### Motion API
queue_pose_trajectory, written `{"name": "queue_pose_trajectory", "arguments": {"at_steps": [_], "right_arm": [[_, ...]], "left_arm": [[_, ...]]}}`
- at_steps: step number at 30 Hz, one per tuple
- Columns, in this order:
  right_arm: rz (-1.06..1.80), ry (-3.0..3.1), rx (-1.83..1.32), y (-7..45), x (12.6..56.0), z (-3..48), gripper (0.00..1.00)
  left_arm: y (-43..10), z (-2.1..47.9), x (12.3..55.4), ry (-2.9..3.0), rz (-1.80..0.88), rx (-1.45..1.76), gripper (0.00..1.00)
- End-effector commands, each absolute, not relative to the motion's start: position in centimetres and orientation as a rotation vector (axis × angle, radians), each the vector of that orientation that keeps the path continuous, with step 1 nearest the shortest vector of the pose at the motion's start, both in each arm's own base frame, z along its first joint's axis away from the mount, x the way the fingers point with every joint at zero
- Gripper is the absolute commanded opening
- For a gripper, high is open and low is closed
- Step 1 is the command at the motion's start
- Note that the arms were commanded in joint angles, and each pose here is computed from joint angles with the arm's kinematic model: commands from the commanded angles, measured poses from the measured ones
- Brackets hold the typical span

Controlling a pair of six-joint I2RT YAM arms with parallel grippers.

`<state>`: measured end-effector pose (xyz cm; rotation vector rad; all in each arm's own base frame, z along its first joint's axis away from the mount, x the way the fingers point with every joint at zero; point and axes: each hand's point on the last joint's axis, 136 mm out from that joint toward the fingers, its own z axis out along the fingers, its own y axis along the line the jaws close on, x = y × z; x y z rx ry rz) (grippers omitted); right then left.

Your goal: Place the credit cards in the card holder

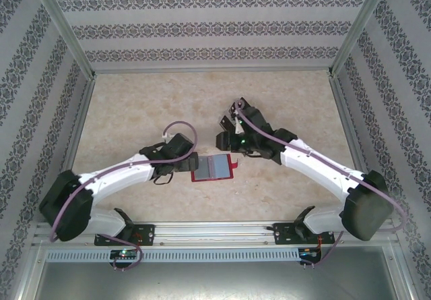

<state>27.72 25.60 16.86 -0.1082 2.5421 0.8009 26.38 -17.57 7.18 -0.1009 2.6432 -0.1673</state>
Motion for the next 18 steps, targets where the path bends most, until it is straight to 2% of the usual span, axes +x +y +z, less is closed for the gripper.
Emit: {"name": "queue_pose_trajectory", "arguments": {"at_steps": [1,7,18], "right_arm": [[0.6,2.622,-0.144,21.9,27.5,14.6,0.51],[0.344,2.665,-0.197,18.6,29.7,13.0,0.51],[0.051,2.723,-0.304,17.2,32.3,9.2,0.5]], "left_arm": [[-20.3,7.0,26.9,2.659,-0.214,0.016,1.0],[-19.9,4.7,26.4,2.708,-0.101,0.041,1.0],[-17.8,2.3,25.0,2.755,0.014,0.037,1.0]]}}
